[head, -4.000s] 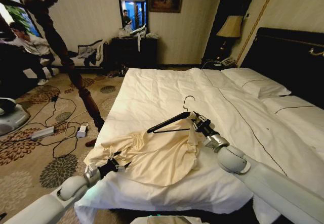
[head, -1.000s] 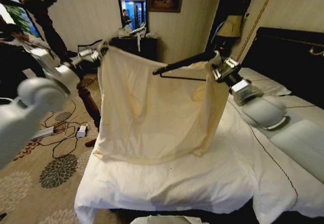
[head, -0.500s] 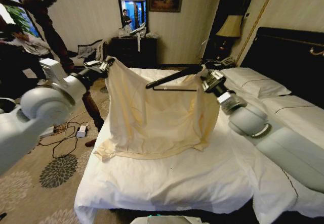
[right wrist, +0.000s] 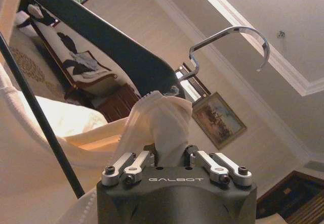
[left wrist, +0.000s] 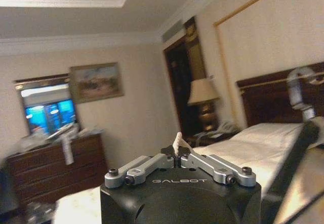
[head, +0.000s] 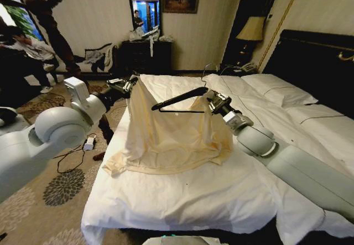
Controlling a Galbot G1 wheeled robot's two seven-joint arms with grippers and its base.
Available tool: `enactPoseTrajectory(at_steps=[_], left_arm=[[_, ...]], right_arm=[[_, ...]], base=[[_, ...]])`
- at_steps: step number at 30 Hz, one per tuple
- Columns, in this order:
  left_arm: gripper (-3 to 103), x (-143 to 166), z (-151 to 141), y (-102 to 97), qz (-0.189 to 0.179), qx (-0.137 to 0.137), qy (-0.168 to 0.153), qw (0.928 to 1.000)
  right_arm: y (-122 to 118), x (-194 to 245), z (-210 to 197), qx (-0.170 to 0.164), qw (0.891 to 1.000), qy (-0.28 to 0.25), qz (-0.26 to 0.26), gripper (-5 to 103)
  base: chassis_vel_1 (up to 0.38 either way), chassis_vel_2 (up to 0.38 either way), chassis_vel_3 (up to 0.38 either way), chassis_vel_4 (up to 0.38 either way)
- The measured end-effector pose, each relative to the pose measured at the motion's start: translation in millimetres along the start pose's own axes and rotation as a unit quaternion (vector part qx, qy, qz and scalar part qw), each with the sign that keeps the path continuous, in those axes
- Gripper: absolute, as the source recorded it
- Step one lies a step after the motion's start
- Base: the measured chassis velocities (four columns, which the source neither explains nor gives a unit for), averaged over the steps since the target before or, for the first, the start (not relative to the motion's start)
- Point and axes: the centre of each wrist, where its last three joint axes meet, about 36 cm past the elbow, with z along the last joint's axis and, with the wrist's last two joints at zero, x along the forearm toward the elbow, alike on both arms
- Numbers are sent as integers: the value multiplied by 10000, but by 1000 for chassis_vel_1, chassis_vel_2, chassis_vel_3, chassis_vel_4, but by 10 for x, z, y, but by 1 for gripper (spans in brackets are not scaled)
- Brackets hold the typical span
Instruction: Pick up the clothes from the bed and hang them on the clothes hanger.
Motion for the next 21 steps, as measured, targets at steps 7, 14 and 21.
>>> enactPoseTrajectory(at_steps=[7,14,21], left_arm=[[0,-46,-61,-23,-115,188,80,9997],[0,5,-8,-184,88,91,296,9995],[0,61,31,-282,219,40,359,9991]], right_arm=[[124,-3,-90,-26,9999,30,-158,23],[308,-178,-188,-148,9994,28,-297,23],[516,-416,-201,-216,9987,244,-399,23]], base=[[0,0,0,0],[0,0,0,0],[0,0,0,0]])
